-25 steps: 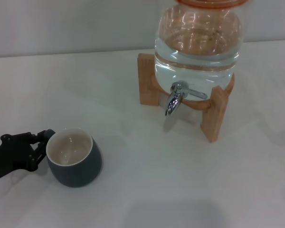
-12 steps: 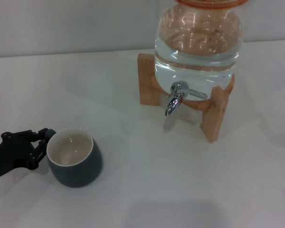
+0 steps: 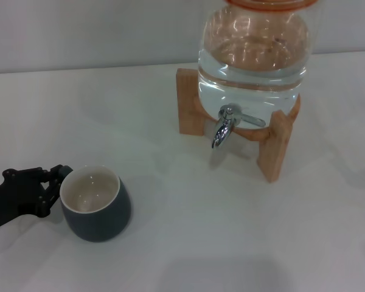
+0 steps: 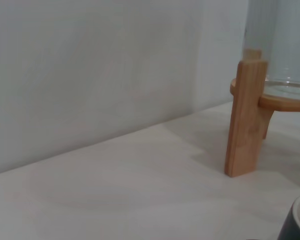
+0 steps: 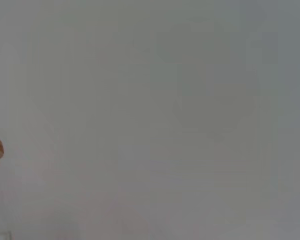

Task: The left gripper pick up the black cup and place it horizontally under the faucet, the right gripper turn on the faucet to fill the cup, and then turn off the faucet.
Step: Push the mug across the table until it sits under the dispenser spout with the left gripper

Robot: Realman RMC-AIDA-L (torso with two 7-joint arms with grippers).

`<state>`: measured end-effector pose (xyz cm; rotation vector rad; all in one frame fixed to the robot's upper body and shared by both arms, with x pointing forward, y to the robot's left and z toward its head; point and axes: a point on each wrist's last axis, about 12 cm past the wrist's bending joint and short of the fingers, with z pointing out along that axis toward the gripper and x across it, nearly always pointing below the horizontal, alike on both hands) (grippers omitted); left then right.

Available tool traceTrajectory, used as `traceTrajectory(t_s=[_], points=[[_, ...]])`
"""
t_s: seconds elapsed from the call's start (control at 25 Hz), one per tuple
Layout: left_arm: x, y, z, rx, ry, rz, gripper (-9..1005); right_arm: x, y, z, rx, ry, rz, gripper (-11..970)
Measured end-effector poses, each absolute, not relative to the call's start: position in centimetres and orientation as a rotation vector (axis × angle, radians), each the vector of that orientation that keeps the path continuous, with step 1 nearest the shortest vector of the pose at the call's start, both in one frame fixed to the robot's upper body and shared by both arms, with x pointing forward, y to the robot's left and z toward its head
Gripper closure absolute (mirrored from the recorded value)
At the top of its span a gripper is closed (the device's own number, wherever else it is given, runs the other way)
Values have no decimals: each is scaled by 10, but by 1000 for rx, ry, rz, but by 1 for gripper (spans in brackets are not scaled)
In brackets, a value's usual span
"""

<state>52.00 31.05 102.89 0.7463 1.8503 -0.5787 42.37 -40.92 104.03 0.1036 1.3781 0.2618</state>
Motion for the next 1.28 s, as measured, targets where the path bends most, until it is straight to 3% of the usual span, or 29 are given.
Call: traceTrajectory(t_s=[0.52,0.88,1.28], points=[[522,308,1036,702,1799,-612,872,434,-403,1045,29,1374,282,100],[556,267,1052,767,1820,-747,872,442,-393,1048,-72,1368,286,99],[572,243,1057,836,1899,-760,872,434,-394,1054,-98,1311,295,99]])
